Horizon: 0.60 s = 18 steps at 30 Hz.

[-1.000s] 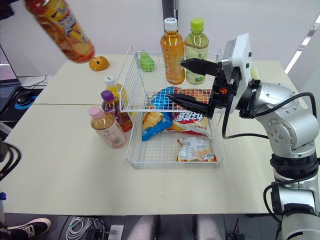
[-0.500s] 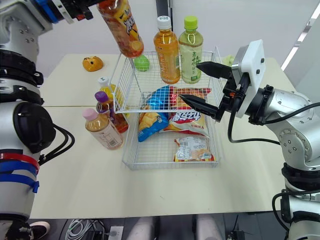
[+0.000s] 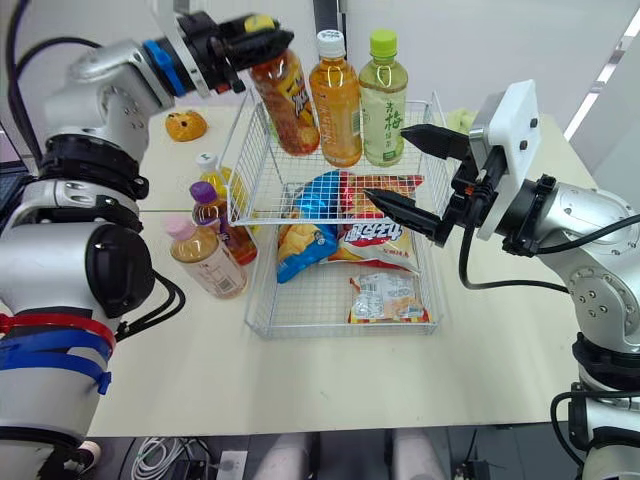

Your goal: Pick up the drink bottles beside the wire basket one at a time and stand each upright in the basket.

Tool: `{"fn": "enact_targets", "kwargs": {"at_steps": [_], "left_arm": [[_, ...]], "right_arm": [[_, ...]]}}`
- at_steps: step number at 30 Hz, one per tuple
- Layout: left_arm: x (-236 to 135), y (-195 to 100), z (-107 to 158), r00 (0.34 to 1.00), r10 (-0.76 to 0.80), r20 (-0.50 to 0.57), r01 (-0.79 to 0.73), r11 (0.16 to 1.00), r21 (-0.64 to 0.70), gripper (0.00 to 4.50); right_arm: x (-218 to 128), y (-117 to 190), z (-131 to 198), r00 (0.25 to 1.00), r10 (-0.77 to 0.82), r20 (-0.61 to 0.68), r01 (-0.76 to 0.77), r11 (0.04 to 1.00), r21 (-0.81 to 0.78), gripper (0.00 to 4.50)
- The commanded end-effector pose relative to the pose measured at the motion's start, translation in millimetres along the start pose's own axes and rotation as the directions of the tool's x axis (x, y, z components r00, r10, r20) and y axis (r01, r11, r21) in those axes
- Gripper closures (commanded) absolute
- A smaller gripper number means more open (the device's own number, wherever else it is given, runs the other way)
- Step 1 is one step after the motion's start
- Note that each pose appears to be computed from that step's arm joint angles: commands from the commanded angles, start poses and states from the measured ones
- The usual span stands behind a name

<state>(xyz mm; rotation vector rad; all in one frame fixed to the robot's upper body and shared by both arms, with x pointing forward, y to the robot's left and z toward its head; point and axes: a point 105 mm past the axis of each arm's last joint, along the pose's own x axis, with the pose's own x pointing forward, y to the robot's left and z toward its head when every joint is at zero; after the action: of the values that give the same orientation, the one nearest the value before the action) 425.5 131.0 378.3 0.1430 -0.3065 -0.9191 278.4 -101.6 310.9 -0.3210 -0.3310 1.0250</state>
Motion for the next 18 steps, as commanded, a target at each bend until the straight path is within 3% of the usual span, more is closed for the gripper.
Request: {"fn": "enact_targets", "kwargs": {"at_steps": [1, 8, 18], "left_arm": [[-1, 0, 28, 0.997, 0.006, 0.079, -0.012, 0.997, 0.076, 3.13], [1, 5, 16, 0.996, 0.044, 0.076, -0.047, 0.998, 0.047, 3.13], [4, -2, 20, 0.997, -0.011, 0.072, 0.008, 0.999, 0.045, 3.13]], "right_arm": [[-5, 1, 17, 0.999, -0.007, 0.042, 0.009, 0.998, -0.055, 0.0], [-4, 1, 18, 0.999, -0.006, 0.044, 0.008, 0.999, -0.053, 0.0], [-4, 0, 17, 0.999, -0.009, 0.037, 0.011, 0.999, -0.053, 0.0]]}}
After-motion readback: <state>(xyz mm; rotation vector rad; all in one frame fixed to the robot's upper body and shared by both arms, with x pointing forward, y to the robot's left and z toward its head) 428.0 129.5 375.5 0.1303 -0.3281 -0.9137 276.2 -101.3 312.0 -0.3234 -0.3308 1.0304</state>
